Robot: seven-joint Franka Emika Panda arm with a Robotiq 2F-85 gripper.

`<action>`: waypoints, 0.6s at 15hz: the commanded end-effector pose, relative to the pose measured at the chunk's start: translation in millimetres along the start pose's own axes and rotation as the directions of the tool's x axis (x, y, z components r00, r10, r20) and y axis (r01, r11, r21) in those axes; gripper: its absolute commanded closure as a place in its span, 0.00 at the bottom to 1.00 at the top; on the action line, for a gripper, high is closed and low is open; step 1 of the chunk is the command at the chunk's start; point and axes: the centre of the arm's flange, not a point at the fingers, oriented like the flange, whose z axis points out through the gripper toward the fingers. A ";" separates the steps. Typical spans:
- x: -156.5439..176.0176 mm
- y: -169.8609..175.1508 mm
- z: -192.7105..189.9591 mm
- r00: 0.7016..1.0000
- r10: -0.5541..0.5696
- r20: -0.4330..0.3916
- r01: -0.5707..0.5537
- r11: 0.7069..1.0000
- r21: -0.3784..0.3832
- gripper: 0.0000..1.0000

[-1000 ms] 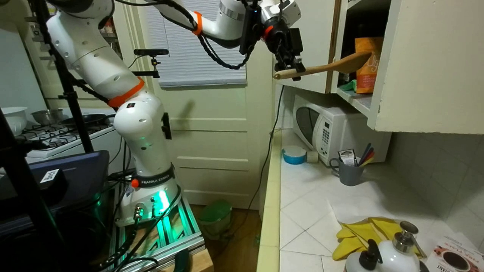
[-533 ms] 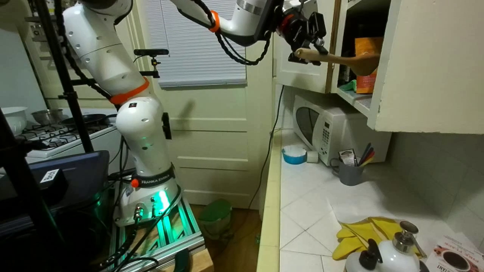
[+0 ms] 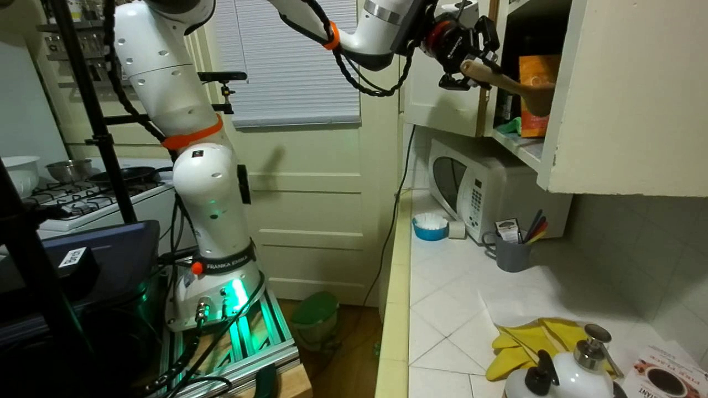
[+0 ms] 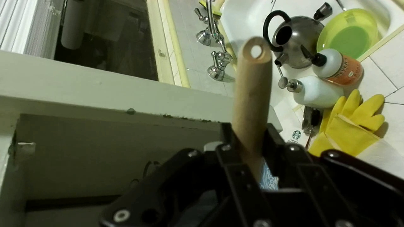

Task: Pick up the cooking stick and put it on the shelf

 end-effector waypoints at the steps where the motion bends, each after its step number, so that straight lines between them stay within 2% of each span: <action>1: 4.7 -2.9 1.5 1.000 -0.003 -0.018 0.003 1.000 -0.008 0.93; 3: 13.2 -7.8 3.8 0.999 -0.022 -0.026 0.021 0.999 -0.028 0.93; 9: 36.3 -18.3 22.4 0.998 -0.057 0.024 0.059 0.994 -0.088 0.93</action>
